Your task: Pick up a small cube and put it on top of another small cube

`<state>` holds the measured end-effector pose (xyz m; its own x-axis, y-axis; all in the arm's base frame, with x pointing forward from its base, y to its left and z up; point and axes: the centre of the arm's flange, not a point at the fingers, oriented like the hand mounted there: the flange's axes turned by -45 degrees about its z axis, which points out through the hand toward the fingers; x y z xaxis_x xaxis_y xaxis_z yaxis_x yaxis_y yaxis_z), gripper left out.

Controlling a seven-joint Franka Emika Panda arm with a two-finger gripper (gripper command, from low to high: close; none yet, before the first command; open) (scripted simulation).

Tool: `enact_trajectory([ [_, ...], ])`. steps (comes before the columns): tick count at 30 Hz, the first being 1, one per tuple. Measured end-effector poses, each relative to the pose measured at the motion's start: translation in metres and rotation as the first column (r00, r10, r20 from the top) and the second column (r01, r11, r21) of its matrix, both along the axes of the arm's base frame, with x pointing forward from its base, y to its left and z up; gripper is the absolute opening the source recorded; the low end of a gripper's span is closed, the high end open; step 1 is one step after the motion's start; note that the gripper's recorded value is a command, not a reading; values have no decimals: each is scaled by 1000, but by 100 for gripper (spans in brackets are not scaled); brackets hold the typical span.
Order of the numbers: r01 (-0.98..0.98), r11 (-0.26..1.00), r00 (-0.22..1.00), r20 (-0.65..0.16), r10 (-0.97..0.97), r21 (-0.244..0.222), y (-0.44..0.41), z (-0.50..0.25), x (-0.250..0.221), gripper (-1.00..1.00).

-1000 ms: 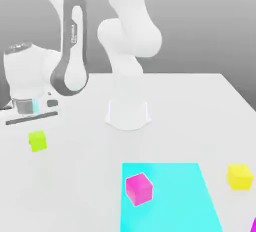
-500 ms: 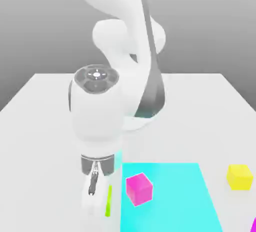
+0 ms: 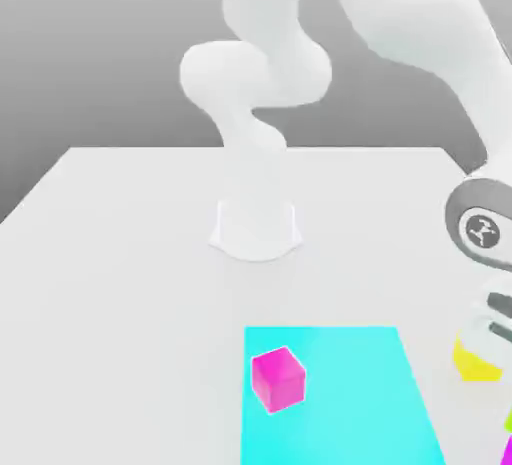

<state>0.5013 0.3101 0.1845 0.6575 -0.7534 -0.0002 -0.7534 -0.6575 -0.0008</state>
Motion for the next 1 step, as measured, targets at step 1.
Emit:
enact_trajectory([
  [1, 0, 1000, 1000, 0, 0, 0, 0, 0, 0, 100],
])
